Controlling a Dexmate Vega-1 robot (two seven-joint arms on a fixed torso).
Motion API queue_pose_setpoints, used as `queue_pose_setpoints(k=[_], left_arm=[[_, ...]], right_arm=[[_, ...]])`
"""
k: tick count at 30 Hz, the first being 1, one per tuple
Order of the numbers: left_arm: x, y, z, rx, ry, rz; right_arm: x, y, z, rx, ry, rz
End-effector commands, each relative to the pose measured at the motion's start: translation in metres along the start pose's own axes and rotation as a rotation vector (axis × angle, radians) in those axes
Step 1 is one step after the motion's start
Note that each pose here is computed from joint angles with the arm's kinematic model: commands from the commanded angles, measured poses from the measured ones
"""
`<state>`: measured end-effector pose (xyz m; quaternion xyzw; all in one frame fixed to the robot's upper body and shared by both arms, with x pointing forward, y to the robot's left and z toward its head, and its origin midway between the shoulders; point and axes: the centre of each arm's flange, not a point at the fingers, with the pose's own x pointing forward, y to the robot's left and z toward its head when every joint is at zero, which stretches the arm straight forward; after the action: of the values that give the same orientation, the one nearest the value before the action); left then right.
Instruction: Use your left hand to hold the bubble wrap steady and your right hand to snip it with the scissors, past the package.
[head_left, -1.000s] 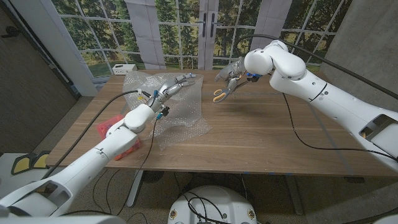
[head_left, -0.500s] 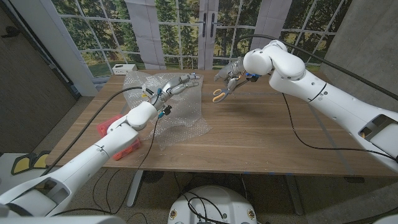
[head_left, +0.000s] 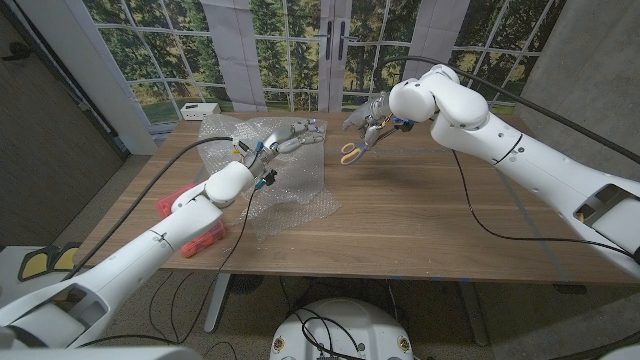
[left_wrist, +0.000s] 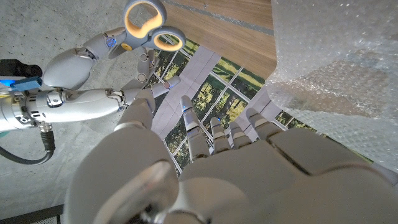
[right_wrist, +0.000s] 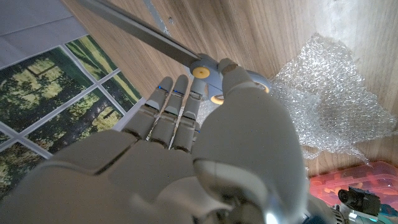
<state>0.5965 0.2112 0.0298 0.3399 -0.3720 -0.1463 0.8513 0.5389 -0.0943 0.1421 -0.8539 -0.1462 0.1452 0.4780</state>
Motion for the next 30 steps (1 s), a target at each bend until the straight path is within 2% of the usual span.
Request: queue_pose_setpoints(k=[1, 12, 23, 30], left_arm=[[0.002, -0.004, -0.001, 0.021, 0.003, -0.008], [0.003, -0.007, 0.003, 0.066, 0.03, 0.006], [0.004, -0.011, 0.007, 0.102, 0.05, 0.039], [0.008, -0.015, 0.011, 0.115, 0.042, 0.039]], right_arm=[[0.002, -0.002, 0.001, -0.01, -0.001, -0.001], [0.003, -0.003, 0.002, -0.032, 0.004, 0.004], [0.008, -0.003, 0.009, -0.099, -0.003, 0.033], [0.01, -0.006, 0.013, -0.125, 0.0, 0.03]])
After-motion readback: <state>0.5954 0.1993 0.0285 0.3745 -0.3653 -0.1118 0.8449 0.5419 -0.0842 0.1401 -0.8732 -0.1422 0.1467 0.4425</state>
